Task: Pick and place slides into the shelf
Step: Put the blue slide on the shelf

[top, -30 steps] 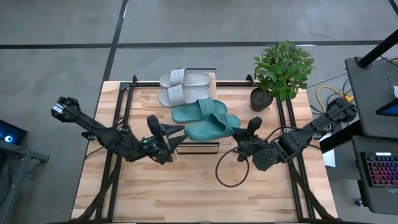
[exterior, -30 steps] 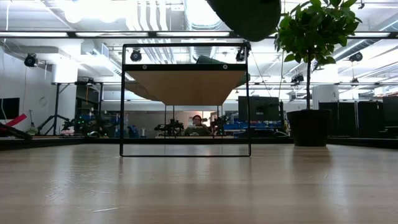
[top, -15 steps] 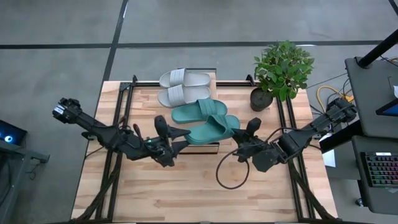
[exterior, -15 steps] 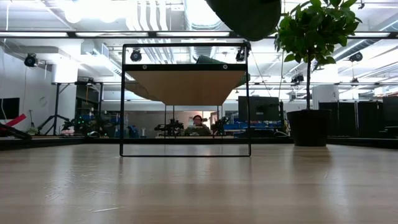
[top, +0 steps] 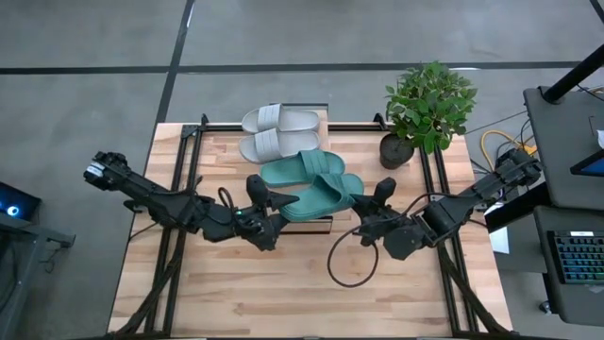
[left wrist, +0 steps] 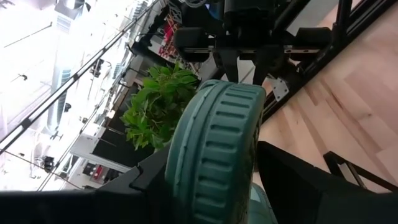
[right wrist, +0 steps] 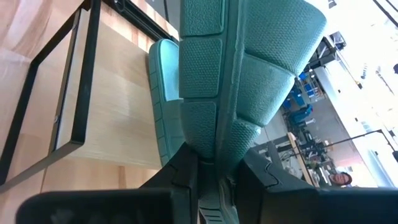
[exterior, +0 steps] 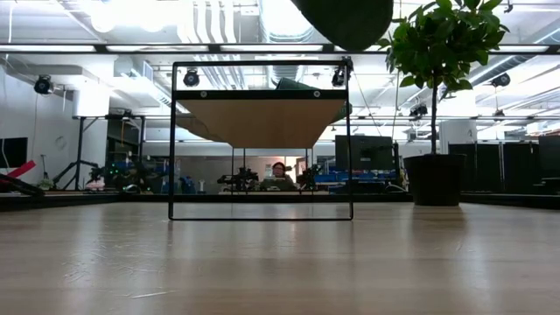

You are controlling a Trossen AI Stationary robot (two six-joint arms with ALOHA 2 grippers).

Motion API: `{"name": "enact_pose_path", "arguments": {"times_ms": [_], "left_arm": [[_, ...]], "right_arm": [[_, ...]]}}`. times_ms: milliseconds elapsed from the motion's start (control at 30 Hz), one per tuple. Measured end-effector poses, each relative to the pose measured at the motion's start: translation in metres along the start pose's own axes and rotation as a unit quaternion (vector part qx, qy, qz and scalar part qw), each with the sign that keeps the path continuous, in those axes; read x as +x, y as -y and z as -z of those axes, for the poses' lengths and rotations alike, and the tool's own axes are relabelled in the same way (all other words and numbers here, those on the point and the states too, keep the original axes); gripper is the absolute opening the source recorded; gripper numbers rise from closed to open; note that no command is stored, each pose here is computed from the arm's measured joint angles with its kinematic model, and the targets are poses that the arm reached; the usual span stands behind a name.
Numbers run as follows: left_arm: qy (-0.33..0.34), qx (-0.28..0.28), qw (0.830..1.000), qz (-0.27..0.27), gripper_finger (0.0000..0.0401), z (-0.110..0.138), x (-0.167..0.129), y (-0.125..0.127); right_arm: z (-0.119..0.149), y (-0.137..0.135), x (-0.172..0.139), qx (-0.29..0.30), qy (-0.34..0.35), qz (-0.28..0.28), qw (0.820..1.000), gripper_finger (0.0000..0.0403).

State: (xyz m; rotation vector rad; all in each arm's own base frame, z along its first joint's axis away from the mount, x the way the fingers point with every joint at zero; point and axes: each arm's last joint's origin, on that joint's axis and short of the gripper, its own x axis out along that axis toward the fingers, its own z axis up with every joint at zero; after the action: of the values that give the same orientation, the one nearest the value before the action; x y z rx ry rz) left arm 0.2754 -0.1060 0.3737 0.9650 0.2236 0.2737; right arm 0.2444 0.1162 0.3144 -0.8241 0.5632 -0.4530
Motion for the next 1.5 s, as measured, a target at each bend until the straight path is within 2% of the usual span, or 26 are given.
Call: {"name": "enact_pose_path", "arguments": {"times_ms": [333,467,633,733,800,1000,1133,1300,1500], "left_arm": [[0.0,-0.001,1.0,-0.001,0.0184,0.0,-0.001,-0.002],[0.001,0.011,1.0,0.015,0.0136,0.002,-0.001,0.0],[0.006,0.023,0.999,0.035,0.0038,0.002,-0.001,0.002],[0.006,0.021,0.999,0.033,0.0036,0.002,-0.002,0.001],[0.007,0.019,0.999,0.032,0.0036,0.002,-0.002,0.001],[0.0,0.018,1.0,0.024,0.0035,0.003,-0.003,0.0],[-0.007,0.02,0.999,0.027,0.0035,0.004,-0.012,-0.004],[0.004,-0.015,0.999,0.034,0.0035,0.011,-0.039,-0.014],[0.076,-0.027,0.994,0.068,0.0035,0.028,-0.069,-0.009]], "right_arm": [[0.0,0.0,0.0,0.0,0.0,0.0,1.0,0.0053],[0.0,0.0,0.0,0.0,0.0,0.0,1.0,0.0051],[0.0,0.0,0.0,0.001,0.001,0.001,1.0,0.005],[0.0,0.0,0.0,0.002,0.001,0.002,1.0,0.005],[-0.001,0.001,0.0,0.002,0.001,0.001,1.0,0.0066],[-0.004,0.007,-0.003,0.021,0.001,0.011,1.0,0.0172],[-0.003,0.015,-0.008,0.041,0.008,0.009,0.999,0.0217],[0.003,0.028,-0.023,0.077,0.025,-0.001,0.997,0.0237],[0.014,0.036,-0.047,0.1,0.064,-0.028,0.993,0.0235]]}}
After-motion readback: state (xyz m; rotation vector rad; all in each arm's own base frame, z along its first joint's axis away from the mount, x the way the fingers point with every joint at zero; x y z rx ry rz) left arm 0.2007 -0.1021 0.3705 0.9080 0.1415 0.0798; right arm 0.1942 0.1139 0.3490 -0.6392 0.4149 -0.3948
